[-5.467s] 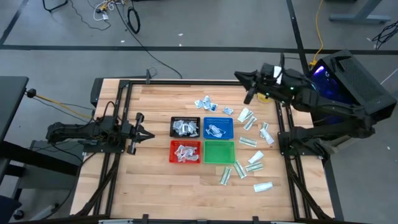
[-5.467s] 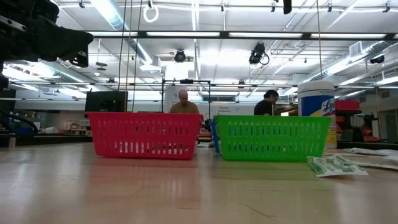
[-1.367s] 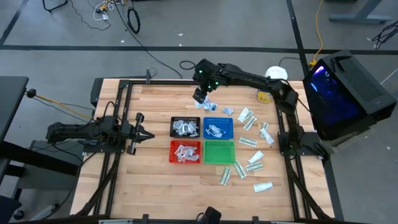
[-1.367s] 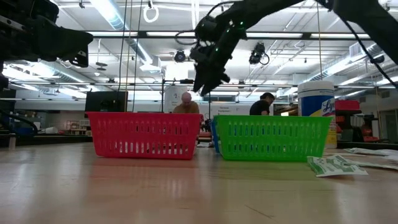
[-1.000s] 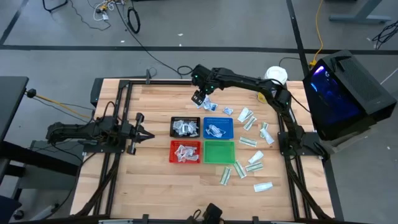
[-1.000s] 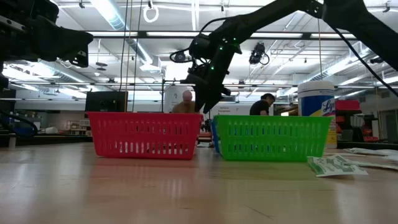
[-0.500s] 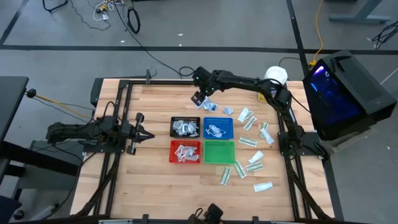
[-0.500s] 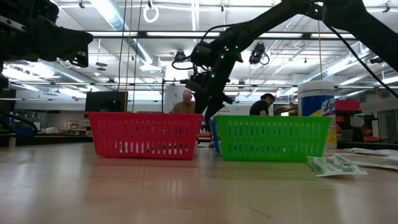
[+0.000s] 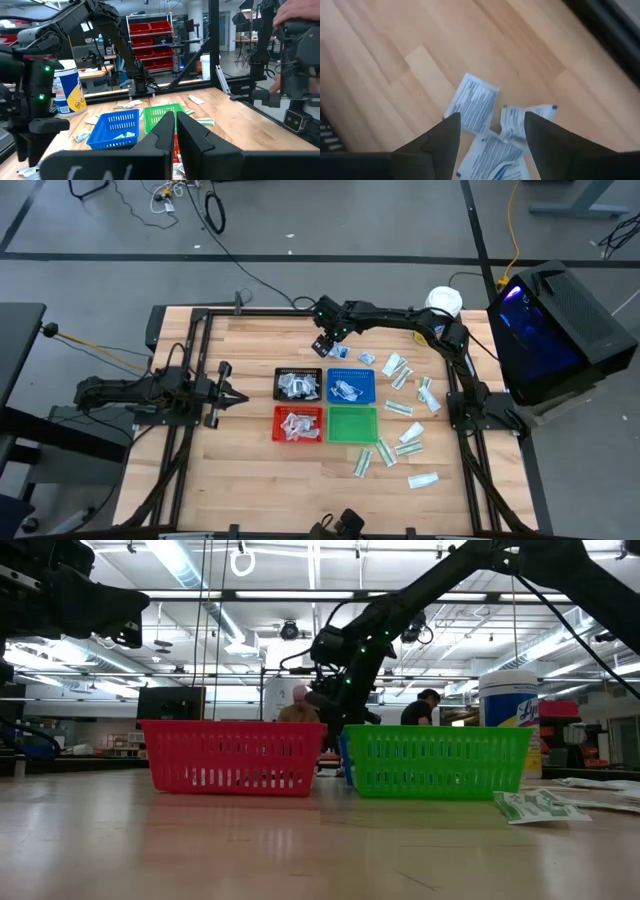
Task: Pick & Place First Aid Supplies
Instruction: Put the blue alcohol pad into the blue bin
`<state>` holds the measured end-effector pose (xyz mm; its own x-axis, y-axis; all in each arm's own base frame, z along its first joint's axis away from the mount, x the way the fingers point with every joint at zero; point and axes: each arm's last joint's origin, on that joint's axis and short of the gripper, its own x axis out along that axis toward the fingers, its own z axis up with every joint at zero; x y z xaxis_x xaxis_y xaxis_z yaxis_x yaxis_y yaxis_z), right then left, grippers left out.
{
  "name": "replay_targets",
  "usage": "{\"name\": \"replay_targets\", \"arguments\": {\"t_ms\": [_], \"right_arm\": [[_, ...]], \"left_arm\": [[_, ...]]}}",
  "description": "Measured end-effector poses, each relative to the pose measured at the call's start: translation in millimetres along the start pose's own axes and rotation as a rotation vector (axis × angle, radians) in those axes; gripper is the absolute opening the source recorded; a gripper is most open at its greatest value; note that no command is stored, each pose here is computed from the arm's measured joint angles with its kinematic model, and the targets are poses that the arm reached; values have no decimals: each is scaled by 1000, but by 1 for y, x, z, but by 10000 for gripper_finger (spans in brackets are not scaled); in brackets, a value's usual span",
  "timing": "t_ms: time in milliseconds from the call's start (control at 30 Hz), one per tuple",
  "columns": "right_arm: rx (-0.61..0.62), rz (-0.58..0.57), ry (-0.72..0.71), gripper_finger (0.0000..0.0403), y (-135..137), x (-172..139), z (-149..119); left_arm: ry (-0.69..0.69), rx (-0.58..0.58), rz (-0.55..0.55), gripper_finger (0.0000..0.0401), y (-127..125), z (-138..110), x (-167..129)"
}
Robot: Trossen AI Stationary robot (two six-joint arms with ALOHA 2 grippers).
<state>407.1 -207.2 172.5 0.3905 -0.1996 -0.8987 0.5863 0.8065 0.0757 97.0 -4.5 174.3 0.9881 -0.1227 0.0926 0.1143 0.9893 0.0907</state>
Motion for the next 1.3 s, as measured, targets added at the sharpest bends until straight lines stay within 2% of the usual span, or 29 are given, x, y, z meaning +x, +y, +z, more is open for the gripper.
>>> {"name": "replay_targets", "arguments": {"t_ms": [133,367,567,733,967,1033,1133,1300], "right_arm": [[1,58,59,223,-10,2,-5],[-71,50,93,223,-14,1,-8],[-156,71,51,223,-14,2,-4],[-153,73,35,223,-16,2,-2],[-180,83,48,223,-1,2,-6],[-184,50,57,223,5,0,-6],[-208,5,58,223,12,-10,0],[-173,4,40,223,20,-25,11]], "left_arm": [[0,0,0,25,0,0,0],[0,0,-1,25,0,0,0],[0,0,-1,25,0,0,0],[0,0,0,25,0,0,0],[0,0,0,25,0,0,0],[0,0,0,25,0,0,0],[0,0,-1,25,0,0,0],[0,0,0,25,0,0,0]]}}
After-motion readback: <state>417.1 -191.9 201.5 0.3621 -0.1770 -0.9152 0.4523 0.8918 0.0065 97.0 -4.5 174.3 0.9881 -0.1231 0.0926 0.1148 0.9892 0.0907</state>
